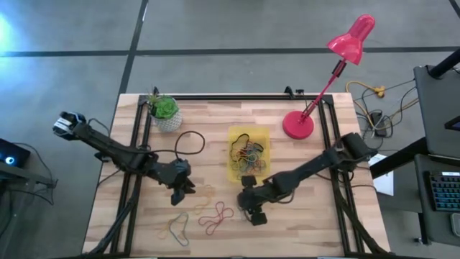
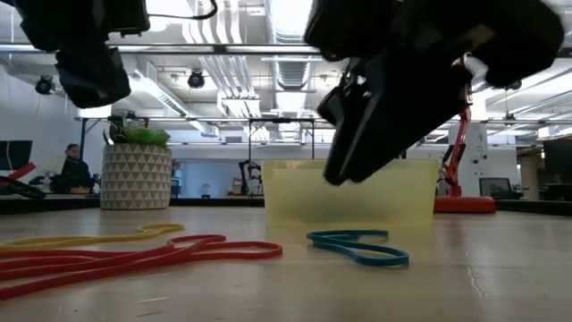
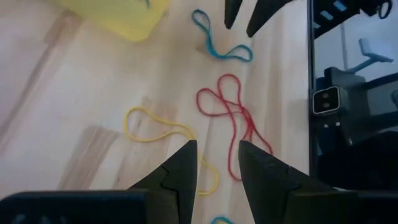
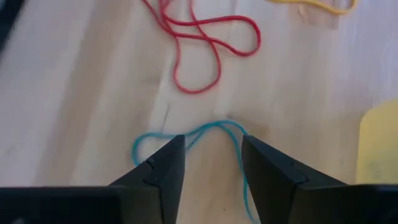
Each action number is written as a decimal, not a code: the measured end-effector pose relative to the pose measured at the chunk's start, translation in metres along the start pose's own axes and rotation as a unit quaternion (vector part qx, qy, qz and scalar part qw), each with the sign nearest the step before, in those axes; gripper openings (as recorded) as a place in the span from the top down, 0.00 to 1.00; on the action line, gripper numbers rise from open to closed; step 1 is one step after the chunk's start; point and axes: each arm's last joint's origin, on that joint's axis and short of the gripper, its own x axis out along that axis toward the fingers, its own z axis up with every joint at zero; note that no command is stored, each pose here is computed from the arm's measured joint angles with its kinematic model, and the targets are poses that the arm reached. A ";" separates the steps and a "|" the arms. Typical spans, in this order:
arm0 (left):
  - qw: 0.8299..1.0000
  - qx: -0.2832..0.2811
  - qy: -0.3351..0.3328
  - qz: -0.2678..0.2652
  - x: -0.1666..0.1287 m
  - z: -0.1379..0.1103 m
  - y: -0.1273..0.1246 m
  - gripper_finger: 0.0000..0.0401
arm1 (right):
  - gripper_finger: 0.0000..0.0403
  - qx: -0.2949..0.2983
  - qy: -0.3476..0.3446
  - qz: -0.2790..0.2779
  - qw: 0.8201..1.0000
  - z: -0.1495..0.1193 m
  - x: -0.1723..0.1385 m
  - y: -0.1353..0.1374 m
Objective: Pick and place rubber bands into bin
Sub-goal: Put the right blue rubber band into the bin
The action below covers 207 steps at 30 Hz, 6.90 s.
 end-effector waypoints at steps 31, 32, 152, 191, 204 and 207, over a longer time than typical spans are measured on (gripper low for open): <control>1.000 0.020 -0.017 0.002 0.029 -0.004 -0.002 0.75 | 0.65 0.050 0.109 -0.013 0.993 0.005 0.016 -0.016; 1.000 0.020 -0.017 0.003 0.029 -0.004 -0.002 0.75 | 0.66 0.045 0.107 -0.007 0.993 0.005 0.016 -0.016; 0.999 0.049 0.000 0.020 0.036 -0.019 0.013 0.75 | 0.53 0.507 0.072 -0.146 0.846 0.012 0.014 0.008; 0.997 0.073 0.005 0.013 0.035 -0.020 0.011 0.75 | 0.50 0.493 0.122 -0.123 0.853 0.013 0.045 -0.002; 0.997 0.074 0.006 0.011 0.035 -0.020 0.011 0.75 | 0.50 0.452 0.196 -0.145 0.858 0.002 0.038 -0.002; 0.997 0.074 0.007 0.010 0.035 -0.020 0.011 0.75 | 0.50 0.442 0.206 -0.151 0.860 0.000 0.037 -0.003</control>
